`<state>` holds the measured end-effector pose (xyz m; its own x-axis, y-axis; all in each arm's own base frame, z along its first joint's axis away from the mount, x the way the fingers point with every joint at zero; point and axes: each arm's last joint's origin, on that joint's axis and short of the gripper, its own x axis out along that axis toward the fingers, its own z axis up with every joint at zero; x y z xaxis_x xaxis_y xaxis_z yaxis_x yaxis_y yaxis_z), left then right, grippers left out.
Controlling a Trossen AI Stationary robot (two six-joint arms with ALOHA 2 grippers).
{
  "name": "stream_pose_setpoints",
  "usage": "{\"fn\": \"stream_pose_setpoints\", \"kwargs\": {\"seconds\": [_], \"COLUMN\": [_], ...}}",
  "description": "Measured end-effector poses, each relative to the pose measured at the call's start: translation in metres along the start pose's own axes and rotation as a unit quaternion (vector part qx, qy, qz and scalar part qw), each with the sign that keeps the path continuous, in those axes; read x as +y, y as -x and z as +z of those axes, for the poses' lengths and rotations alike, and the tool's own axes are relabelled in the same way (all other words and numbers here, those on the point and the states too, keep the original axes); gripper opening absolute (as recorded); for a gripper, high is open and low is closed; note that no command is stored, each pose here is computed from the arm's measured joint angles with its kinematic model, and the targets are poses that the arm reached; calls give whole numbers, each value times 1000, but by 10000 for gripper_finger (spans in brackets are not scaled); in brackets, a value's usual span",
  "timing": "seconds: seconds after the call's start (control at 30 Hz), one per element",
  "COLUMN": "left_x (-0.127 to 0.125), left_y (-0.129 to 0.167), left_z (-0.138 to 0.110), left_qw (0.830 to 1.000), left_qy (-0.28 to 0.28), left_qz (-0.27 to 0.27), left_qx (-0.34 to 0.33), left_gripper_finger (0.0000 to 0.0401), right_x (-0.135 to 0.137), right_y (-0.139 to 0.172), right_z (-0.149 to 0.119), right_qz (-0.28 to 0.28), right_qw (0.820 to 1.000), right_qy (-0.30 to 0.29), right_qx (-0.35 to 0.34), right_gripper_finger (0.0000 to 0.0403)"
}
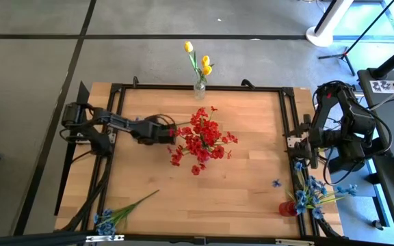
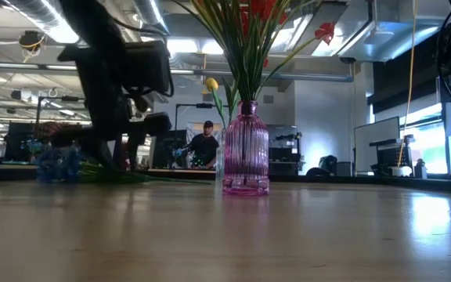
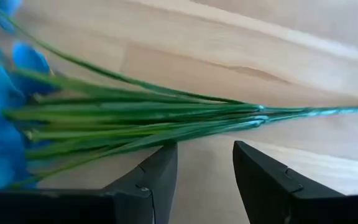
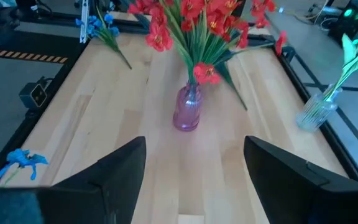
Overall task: Sort flowers into vase by color
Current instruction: Put the top blue flowers into the red vase
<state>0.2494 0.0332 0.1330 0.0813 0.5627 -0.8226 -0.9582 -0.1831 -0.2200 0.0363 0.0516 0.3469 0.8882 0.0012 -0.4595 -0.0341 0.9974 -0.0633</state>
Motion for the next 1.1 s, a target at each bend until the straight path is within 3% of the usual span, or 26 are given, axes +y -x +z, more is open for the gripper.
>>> {"fn": "stream_pose_setpoints", "kwargs": {"seconds": [0.2,0.4,0.57,0.7,0.8,0.9,1.1], "left_x": [25,41,41,25,18,20,27], "left_y": [-12,-21,-10,3,9,3,-28], "left_z": [29,75,100,85,69,57,45], "left_qw": [985,982,993,990,971,950,922], "left_qy": [-64,-59,15,133,226,292,356], "left_qz": [153,166,111,37,-2,14,96], "left_qx": [40,63,28,-27,-79,-108,-118], "left_gripper_finger": [150,150,150,150,150,150,150], "right_x": [0,0,0,0,0,2,9], "right_y": [0,0,0,0,0,-1,-7], "right_z": [0,0,0,0,0,-2,-11], "right_qz": [2,0,-2,-2,0,8,8], "right_qw": [1000,1000,999,999,999,999,999], "right_qy": [-13,-27,-39,-39,-39,-39,-33], "right_qx": [4,1,-3,-3,1,16,27], "right_gripper_finger": [270,270,270,270,270,270,270]}}
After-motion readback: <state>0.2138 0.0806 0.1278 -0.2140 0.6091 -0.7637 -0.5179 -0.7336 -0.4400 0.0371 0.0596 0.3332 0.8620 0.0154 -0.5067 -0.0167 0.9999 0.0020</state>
